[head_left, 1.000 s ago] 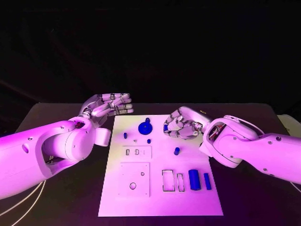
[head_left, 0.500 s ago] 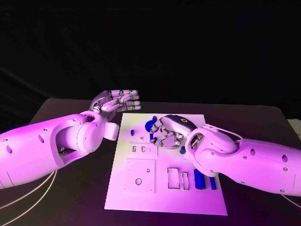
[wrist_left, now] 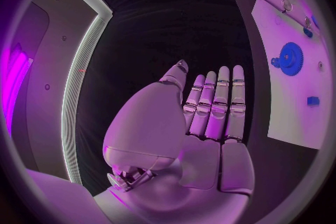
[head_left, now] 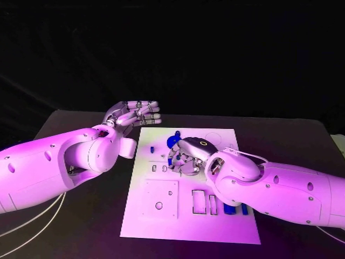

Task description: Assemble the parts on the task board

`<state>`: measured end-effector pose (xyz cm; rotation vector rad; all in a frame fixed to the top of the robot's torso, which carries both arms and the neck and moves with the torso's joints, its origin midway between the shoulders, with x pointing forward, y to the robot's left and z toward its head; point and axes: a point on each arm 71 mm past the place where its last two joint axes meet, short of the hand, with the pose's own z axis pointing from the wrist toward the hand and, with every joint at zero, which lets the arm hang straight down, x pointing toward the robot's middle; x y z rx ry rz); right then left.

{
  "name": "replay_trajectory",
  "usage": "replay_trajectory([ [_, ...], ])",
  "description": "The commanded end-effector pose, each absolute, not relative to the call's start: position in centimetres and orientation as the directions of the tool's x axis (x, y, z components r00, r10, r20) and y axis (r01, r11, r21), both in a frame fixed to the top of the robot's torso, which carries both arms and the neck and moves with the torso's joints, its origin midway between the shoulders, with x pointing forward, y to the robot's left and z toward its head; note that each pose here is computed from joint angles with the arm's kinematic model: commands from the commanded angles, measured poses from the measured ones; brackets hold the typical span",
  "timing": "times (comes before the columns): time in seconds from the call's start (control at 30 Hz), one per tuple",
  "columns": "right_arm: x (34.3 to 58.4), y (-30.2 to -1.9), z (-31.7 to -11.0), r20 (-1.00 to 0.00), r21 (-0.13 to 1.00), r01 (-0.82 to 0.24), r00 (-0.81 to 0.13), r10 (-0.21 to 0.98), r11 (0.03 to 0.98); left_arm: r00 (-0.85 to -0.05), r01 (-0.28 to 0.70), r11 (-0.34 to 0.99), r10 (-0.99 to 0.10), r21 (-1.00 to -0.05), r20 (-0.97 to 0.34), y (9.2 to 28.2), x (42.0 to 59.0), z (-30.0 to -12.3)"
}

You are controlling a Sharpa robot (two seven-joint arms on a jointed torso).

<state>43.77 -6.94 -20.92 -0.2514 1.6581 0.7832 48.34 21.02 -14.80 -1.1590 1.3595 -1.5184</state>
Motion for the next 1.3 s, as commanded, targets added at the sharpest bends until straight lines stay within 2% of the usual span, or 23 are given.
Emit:
replay_trajectory([
  [0.03,43.7,-6.7,-21.2,-0.949,0.307,-0.571,-0.247,0.197,0.761,-0.301,-0.022,-0.135,-0.944,-0.991,0.136,20.8,48.3,-14.7],
  [1.3,43.4,-6.0,-22.4,-0.964,0.236,-0.587,-0.241,0.112,0.774,-0.303,-0.023,-0.136,-0.943,-0.990,0.136,21.0,48.1,-14.7],
])
